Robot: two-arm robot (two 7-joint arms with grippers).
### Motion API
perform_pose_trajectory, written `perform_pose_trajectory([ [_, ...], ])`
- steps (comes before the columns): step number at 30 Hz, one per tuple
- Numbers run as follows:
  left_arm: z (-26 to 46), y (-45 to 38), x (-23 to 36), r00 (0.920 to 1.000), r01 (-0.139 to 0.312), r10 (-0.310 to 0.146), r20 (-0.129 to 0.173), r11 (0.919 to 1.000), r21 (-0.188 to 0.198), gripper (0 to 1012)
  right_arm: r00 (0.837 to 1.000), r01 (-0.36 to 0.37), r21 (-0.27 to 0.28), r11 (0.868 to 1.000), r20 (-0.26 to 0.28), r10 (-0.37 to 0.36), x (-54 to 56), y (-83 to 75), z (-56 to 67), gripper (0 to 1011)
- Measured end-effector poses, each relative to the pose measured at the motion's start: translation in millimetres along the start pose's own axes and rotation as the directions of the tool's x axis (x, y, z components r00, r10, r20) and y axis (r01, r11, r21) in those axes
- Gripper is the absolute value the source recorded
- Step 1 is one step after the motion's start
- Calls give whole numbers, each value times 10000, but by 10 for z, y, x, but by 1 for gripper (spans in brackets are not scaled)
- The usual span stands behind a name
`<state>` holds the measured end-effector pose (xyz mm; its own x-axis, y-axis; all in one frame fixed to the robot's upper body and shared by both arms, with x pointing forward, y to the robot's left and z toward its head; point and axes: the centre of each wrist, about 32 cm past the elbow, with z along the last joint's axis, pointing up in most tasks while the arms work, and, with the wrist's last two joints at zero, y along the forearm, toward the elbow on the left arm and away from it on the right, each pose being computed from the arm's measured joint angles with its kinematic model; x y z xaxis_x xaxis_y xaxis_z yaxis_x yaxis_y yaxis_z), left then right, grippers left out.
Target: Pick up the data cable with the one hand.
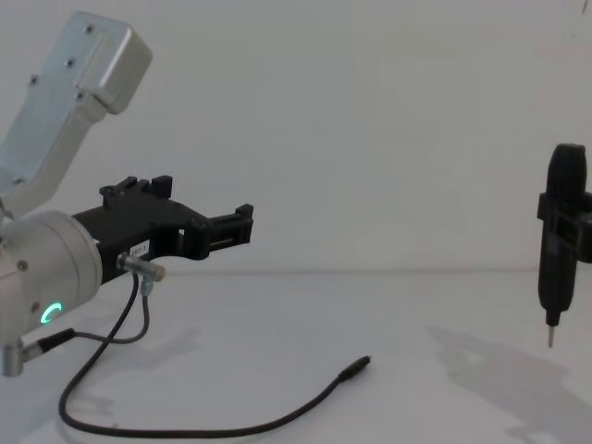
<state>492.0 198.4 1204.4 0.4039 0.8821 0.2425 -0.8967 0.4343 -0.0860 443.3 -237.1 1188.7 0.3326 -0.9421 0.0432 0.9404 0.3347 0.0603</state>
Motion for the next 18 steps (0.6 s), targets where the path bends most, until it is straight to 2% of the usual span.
perform_pose_trajectory([
  [18, 0, 0, 0, 10000, 0, 0, -1, 10000, 1, 1001, 10000, -1, 0, 10000, 0, 1, 0, 0, 0, 284],
])
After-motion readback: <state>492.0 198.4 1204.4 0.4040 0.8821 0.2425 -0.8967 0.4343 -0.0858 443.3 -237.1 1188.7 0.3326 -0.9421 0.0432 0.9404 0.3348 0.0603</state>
